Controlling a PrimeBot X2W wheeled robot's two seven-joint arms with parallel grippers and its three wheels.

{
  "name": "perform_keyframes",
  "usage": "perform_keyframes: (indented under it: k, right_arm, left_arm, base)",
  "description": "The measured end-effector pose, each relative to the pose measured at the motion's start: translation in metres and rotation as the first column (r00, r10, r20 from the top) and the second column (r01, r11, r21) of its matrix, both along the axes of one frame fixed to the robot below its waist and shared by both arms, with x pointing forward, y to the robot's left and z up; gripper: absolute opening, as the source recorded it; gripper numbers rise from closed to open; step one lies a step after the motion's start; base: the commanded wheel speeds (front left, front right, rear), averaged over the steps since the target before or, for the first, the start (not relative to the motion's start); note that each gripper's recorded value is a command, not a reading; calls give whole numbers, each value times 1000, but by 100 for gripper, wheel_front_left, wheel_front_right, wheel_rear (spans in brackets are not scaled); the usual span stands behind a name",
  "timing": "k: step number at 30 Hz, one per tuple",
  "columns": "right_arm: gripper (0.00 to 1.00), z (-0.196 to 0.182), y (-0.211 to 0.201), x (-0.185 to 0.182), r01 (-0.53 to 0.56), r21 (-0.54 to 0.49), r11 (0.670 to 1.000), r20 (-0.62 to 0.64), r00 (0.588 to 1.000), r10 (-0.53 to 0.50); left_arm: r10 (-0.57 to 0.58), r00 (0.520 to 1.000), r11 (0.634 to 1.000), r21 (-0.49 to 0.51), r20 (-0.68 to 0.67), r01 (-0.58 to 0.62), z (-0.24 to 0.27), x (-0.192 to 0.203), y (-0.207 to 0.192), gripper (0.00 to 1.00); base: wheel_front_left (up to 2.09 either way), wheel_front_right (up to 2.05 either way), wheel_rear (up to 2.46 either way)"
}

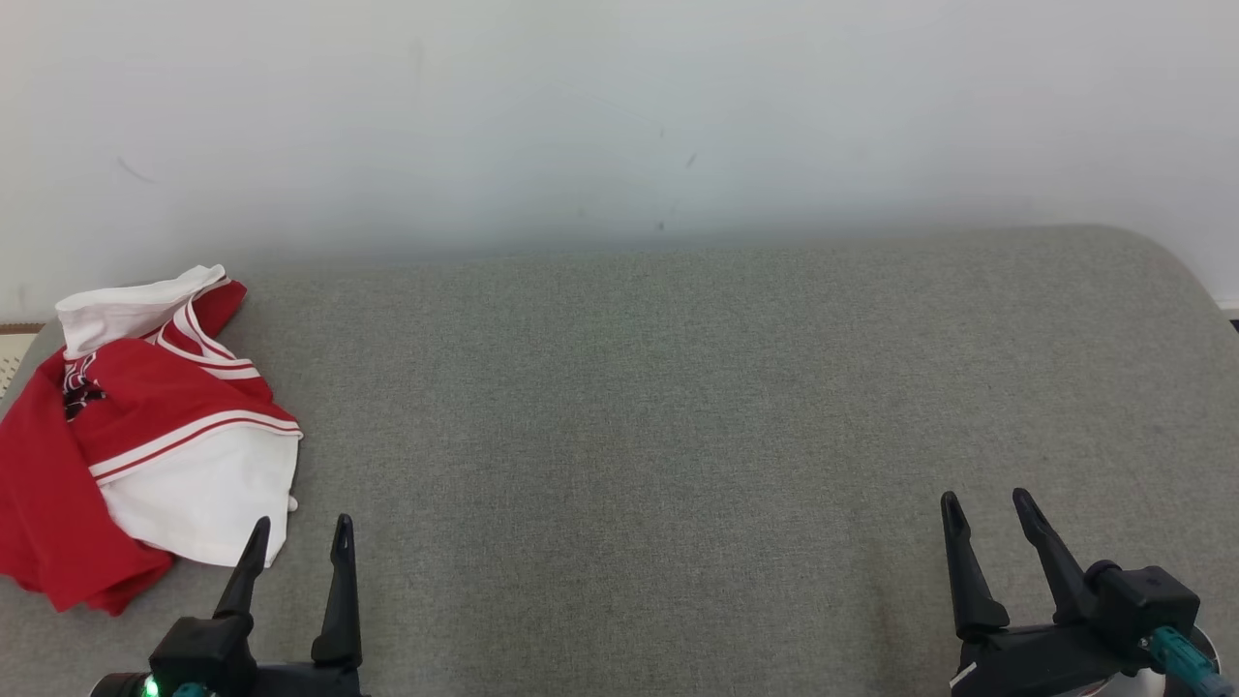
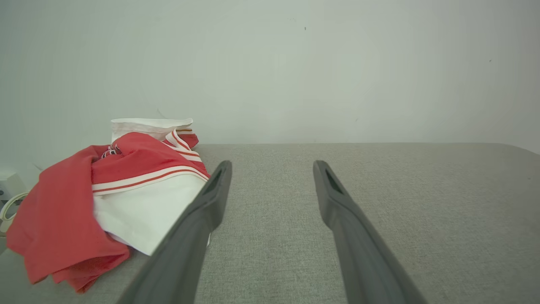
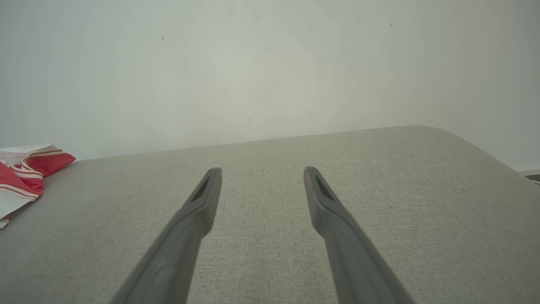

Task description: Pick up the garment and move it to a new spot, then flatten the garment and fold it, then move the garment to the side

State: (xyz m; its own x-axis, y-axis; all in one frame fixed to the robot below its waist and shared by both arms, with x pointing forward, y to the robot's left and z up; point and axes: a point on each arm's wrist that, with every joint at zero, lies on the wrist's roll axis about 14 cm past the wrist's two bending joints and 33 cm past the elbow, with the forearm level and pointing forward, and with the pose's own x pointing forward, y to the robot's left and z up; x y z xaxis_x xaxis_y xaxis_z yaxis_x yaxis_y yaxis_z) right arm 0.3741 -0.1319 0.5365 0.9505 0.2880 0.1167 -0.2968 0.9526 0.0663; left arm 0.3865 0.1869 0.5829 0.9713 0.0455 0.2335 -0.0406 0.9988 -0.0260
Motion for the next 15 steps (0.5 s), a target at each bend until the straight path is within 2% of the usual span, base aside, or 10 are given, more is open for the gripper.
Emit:
perform_keyframes:
  k: [8,15]
  right_arm:
    - [100,3,0,-1,18,-49,999,13,1000,-17]
    - [100,4,2,-3,30,-67,997,14,999,-29]
  left_arm:
    - [35,999,997,64,-6,-34,1,-4,5,100]
    - [59,998,996,69,-13,-58,0,-8,11,100]
  base:
    - [0,0,0]
    - [0,0,0]
